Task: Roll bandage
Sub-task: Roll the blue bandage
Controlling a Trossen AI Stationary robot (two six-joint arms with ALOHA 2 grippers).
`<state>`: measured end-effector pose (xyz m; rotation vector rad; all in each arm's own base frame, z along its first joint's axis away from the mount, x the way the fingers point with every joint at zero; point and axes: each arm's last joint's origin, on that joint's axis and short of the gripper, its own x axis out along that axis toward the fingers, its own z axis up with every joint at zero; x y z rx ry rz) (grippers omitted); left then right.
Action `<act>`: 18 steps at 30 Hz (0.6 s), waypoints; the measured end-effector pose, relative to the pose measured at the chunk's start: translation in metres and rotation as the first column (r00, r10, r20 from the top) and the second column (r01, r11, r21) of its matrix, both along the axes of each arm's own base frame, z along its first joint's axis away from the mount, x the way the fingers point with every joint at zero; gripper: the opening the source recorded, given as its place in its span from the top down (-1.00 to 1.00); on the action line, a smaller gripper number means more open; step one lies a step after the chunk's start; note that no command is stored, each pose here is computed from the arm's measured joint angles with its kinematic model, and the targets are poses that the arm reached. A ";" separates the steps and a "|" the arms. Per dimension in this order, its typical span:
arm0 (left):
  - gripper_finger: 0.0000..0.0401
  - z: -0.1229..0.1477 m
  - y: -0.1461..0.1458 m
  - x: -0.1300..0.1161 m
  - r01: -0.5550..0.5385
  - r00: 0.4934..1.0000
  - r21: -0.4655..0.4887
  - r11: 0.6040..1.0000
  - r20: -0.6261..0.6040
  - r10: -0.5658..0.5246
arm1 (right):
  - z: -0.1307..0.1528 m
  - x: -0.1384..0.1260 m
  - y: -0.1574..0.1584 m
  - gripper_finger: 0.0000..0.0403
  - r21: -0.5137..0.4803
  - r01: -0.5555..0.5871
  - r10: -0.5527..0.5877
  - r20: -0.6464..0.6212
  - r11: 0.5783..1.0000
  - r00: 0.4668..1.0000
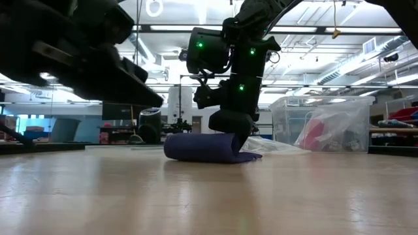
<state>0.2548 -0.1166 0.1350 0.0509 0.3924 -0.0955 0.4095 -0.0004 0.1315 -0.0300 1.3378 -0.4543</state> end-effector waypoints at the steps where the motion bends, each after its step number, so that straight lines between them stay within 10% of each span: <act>1: 0.99 0.001 0.002 0.000 -0.006 1.000 0.006 1.000 0.003 0.006 | 0.000 0.000 0.001 1.00 -0.001 -0.003 0.003 0.000 1.000 1.000; 18: 0.99 0.012 0.041 0.006 -0.148 0.988 0.164 0.975 -0.011 0.152 | 0.023 -0.010 -0.003 1.00 -0.080 0.038 -0.038 0.004 0.996 0.999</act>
